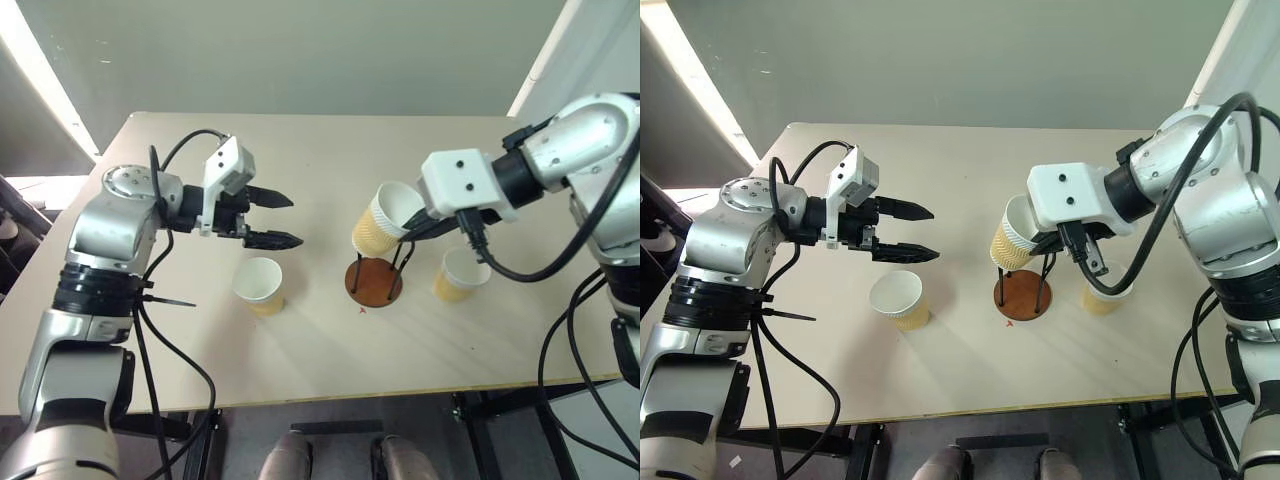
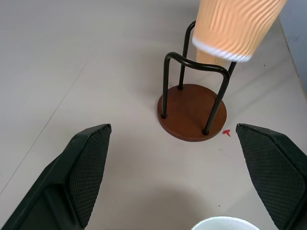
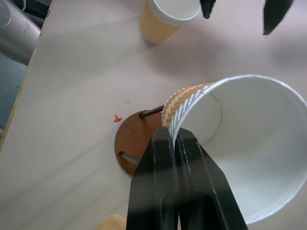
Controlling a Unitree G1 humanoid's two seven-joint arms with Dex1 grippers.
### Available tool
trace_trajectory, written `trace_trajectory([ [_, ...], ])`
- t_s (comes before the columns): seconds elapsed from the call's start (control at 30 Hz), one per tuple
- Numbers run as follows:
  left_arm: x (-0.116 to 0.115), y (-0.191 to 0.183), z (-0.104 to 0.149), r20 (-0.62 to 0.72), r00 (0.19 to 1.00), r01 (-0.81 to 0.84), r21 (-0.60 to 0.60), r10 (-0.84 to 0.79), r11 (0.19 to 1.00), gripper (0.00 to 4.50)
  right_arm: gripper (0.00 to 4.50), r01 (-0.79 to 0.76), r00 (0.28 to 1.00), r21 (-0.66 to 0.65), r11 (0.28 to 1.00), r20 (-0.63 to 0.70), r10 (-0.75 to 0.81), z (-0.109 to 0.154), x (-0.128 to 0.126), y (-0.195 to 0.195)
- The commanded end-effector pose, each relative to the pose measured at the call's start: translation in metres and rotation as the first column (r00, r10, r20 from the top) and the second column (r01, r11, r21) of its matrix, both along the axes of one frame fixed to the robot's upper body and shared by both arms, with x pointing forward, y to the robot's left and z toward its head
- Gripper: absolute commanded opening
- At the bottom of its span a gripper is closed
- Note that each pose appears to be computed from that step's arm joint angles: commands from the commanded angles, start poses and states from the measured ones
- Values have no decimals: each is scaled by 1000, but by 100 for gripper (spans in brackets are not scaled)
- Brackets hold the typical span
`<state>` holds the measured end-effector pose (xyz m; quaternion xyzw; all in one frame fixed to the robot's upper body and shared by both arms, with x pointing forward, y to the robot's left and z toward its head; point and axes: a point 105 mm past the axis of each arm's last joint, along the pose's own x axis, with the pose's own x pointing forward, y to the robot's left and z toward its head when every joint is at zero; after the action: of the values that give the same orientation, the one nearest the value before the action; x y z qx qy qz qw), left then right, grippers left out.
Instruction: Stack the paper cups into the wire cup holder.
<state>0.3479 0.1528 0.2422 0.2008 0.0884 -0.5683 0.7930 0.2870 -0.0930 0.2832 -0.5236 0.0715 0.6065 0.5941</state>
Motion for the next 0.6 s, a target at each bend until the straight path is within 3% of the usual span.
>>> trace_trajectory([
  [0.03,-3,-1,13,46,999,13,-7,-13,1000,450,3,-2,999,-20,1000,35,3,3,-1,-5],
  [0.53,-4,-2,12,47,999,18,2,-18,1000,450,3,-12,989,-148,989,147,34,-20,25,-1],
  [0.6,-4,-2,12,48,999,19,5,-20,1000,450,41,-22,991,-126,992,128,39,-19,23,2],
])
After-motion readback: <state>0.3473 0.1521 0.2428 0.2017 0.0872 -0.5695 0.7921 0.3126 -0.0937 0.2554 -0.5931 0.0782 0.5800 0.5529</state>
